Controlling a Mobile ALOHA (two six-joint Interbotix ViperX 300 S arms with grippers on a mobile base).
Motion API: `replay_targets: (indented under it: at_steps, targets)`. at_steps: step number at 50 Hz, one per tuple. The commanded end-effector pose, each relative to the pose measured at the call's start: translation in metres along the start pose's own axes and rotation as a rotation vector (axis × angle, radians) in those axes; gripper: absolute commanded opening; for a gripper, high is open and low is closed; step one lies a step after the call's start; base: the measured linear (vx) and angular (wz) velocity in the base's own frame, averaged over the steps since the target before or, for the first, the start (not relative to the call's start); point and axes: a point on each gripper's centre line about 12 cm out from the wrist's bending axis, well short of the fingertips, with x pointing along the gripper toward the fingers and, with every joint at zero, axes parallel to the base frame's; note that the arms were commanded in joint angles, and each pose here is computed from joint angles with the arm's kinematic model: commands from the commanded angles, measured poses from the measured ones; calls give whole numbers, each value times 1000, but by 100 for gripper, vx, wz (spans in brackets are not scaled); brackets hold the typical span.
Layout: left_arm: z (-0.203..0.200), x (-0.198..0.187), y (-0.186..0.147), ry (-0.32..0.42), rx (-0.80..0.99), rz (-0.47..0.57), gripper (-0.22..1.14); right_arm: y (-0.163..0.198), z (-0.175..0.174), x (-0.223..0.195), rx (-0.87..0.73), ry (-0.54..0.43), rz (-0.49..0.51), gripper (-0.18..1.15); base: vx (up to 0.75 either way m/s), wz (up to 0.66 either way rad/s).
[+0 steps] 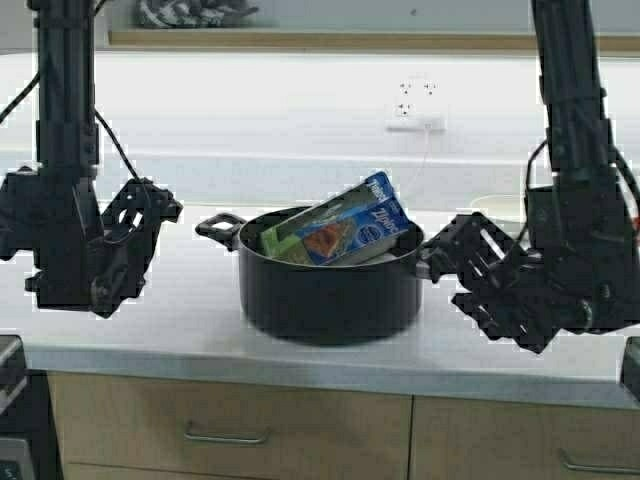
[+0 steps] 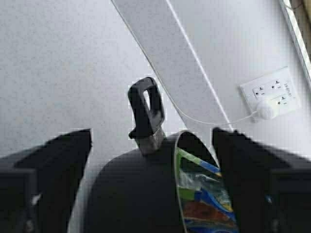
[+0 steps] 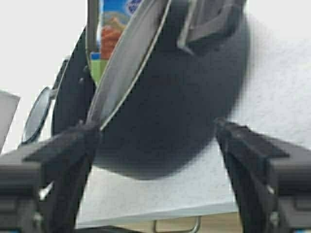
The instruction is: Open the cabinet, put the pot inside, then close it
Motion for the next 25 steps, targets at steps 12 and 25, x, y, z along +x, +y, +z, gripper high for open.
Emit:
replay_targets:
  at_steps: [12,25]
  targets:
    - [-8,73,5,98,-45,-86,103,-15,6,32,71,-38,60,101,0,0]
    - [-7,113,18,138,-43,-110,103,-25,14,43,97,-76,60,101,0,0]
